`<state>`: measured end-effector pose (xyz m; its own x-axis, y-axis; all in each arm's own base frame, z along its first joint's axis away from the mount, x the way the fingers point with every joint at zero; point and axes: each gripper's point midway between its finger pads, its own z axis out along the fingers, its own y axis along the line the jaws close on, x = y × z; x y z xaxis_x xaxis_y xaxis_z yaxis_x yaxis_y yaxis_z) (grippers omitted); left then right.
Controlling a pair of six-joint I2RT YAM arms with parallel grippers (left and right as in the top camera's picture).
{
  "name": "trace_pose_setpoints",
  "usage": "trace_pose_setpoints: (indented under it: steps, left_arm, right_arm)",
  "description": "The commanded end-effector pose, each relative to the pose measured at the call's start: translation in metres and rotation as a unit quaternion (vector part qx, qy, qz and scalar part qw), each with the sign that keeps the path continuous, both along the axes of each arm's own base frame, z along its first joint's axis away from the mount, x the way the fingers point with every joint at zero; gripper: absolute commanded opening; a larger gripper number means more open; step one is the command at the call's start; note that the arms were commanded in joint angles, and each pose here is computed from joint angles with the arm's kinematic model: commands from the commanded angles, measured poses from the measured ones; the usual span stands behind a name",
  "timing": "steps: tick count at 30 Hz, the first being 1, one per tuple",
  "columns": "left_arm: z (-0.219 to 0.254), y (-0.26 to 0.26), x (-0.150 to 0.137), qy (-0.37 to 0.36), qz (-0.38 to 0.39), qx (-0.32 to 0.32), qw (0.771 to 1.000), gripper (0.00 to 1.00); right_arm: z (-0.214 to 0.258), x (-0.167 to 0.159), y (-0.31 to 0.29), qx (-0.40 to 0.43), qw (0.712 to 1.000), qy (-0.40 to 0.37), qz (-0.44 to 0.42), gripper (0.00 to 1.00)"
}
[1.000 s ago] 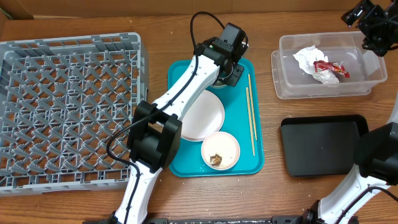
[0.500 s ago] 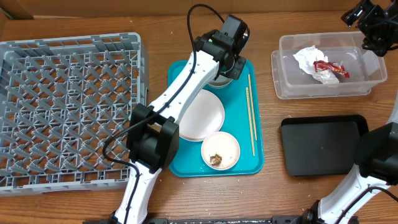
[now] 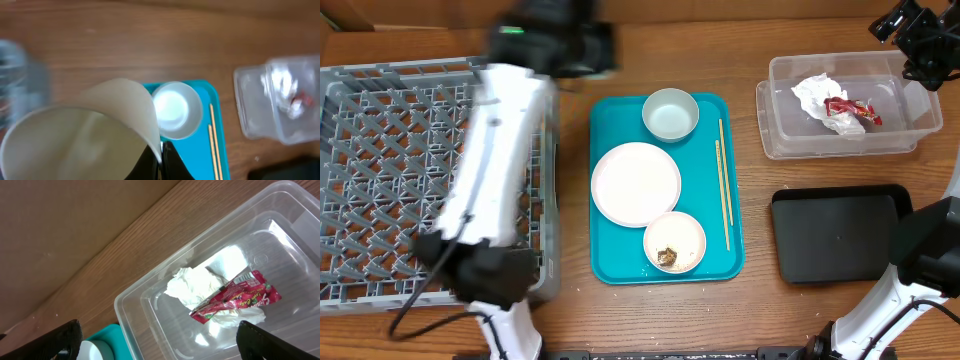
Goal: Sort waste into correct bins and load items into the dishwasher
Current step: 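Carry the white cup with the left gripper over the dish rack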
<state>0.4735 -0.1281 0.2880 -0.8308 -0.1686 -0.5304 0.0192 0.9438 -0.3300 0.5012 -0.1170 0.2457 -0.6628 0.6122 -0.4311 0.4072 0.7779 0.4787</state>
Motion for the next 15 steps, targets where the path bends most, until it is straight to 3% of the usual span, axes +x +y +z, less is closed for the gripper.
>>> trace_pose_setpoints:
  steps: [1,6,15]
  left_arm:
    - [0.022,0.05,-0.008,0.016,0.05,-0.078,0.996,0.04]
    - [0.002,0.14,-0.021,0.08,0.164,-0.135,0.974,0.04]
    - [-0.032,0.243,-0.041,0.099,0.247,-0.251,0.931,0.04]
  right_arm:
    - [0.027,-0.005,0.003,-0.01,1.0,-0.028,-0.001,1.0]
    - [0.027,-0.005,0.003,-0.01,1.0,-0.027,-0.001,1.0]
    - [0.027,-0.005,0.003,-0.01,1.0,-0.027,-0.001,1.0]
